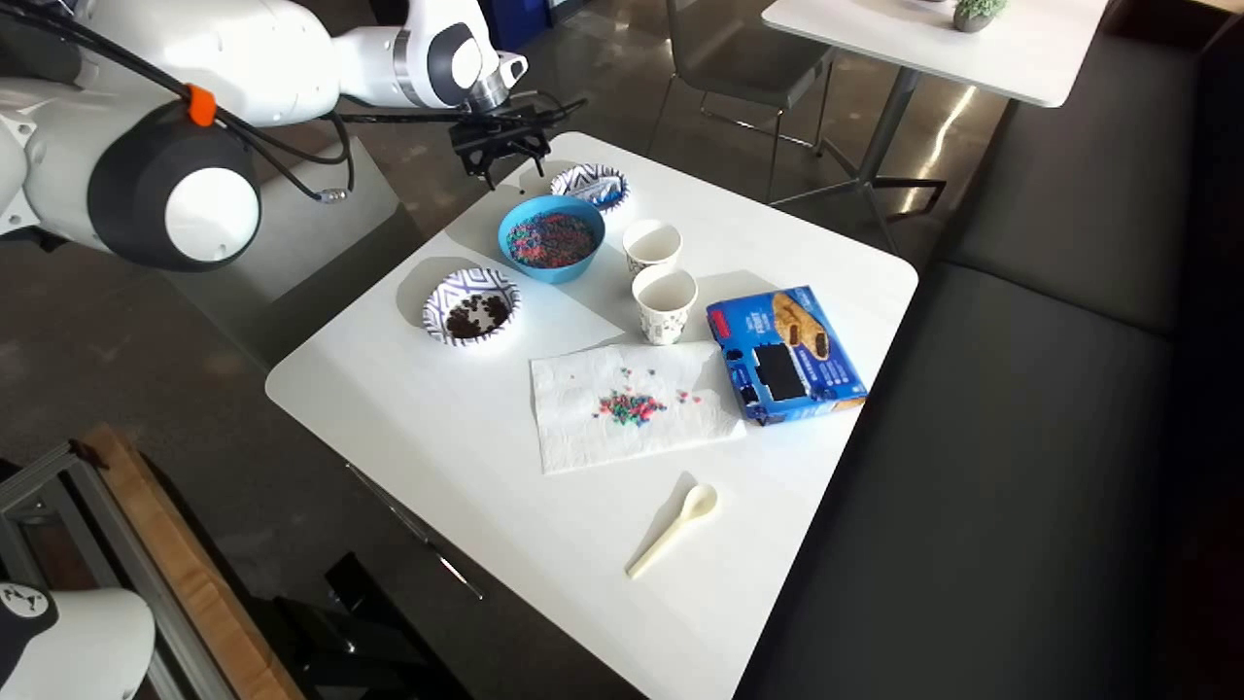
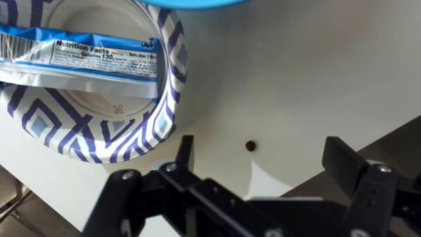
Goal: Put the brown object in the bowl closest to you
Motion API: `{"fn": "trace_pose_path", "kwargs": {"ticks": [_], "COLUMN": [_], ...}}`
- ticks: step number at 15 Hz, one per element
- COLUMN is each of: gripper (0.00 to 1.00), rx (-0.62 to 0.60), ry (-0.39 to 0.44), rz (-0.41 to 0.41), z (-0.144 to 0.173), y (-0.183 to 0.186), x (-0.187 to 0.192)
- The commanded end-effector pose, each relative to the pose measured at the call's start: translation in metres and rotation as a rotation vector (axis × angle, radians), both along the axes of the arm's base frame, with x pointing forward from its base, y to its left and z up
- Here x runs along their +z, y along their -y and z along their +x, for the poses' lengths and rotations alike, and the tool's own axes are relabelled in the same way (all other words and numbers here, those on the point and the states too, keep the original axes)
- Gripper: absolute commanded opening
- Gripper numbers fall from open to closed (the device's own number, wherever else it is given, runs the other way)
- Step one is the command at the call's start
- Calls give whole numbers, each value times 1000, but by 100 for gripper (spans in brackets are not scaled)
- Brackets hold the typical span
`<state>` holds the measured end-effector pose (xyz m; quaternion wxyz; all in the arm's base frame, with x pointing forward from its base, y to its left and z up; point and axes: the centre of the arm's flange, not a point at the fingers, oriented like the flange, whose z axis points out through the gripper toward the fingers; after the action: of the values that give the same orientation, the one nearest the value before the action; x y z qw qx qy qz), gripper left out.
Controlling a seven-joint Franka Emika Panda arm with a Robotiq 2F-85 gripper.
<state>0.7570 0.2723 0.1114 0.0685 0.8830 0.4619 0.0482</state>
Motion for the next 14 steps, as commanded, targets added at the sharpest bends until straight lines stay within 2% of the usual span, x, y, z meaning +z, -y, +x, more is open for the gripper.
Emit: {"fn": "trace_pose_path", "kwargs": {"ticks": [1, 5, 14], "gripper": [100, 100, 100], "rx": [15, 30, 119], "ry": [-34, -64, -53], "rz": [-2, -1, 21], "z": [19, 25, 38], "y": [-5, -3, -2], "x": [-4, -8, -15]}}
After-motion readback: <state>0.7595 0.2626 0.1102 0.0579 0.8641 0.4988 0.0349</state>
